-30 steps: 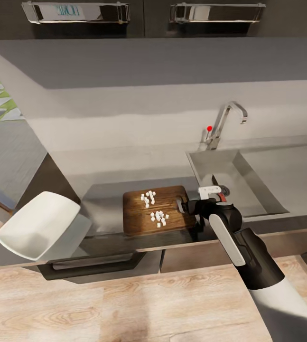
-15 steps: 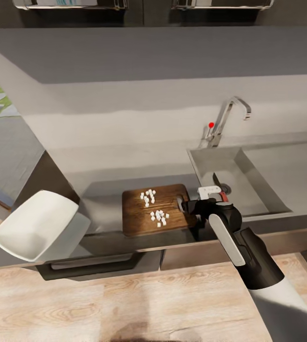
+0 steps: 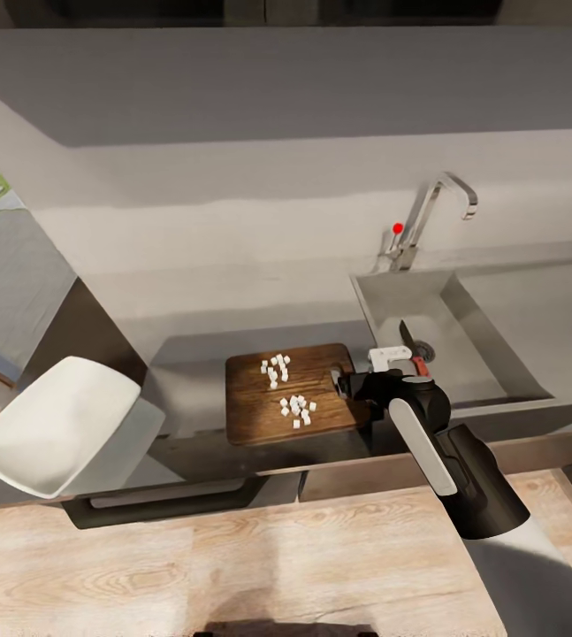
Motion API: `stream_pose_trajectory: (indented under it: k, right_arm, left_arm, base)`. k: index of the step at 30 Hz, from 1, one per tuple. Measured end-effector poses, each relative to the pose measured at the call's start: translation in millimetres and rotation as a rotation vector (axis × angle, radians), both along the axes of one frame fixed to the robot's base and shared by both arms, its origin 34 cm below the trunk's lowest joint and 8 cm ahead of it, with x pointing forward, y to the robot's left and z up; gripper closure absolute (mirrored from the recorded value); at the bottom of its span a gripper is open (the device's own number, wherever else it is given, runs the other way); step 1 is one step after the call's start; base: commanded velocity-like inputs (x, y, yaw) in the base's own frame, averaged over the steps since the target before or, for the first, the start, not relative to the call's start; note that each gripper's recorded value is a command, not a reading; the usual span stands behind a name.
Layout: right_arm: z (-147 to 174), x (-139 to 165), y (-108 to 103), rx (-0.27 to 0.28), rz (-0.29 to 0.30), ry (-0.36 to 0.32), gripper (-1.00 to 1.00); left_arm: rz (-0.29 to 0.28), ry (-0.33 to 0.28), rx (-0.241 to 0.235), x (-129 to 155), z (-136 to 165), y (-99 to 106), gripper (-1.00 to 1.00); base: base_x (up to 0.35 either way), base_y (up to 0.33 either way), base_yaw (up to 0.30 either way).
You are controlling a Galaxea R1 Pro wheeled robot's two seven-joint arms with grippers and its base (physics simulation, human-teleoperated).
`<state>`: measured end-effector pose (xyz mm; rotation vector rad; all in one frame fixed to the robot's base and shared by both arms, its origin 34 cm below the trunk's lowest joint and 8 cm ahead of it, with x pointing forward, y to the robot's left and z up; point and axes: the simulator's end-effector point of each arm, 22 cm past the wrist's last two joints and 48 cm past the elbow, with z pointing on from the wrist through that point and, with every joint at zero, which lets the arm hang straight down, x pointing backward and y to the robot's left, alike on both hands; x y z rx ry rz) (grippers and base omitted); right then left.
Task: In the kitchen, take the Vidalia onion out of the sink, dice it on the chopping board with the paring knife, put the diced onion into the bowl on the countertop, then place both the paring knife and the chopping board into the sink.
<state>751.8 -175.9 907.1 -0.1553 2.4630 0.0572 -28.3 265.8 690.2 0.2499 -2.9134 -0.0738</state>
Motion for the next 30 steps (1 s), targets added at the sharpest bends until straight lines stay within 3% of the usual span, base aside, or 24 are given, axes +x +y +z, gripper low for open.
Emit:
stream_pose_trajectory:
  k: [24,25,30]
  right_arm:
    - [-6.9,0.3,-0.4,0.002,0.003,0.001,-1.0]
    - [-6.9,0.3,-0.2,0.002,0.003,0.001,1.0]
    - [-6.9,0.2,0.8,0.002,0.004,0.001,1.0]
  left_arm:
    - [0.0,0.032,0.0,-11.5,4.4,-0.1,-1.0]
    - [0.0,0.032,0.0,-11.5,4.4,-0.1,-1.0]
    - [0.0,0.032,0.0,-11.5,4.4,-0.1,-1.0]
  base:
    - [0.0,0.0,0.0]
    - [0.0,0.0,0.0]
    - [0.0,0.0,0.0]
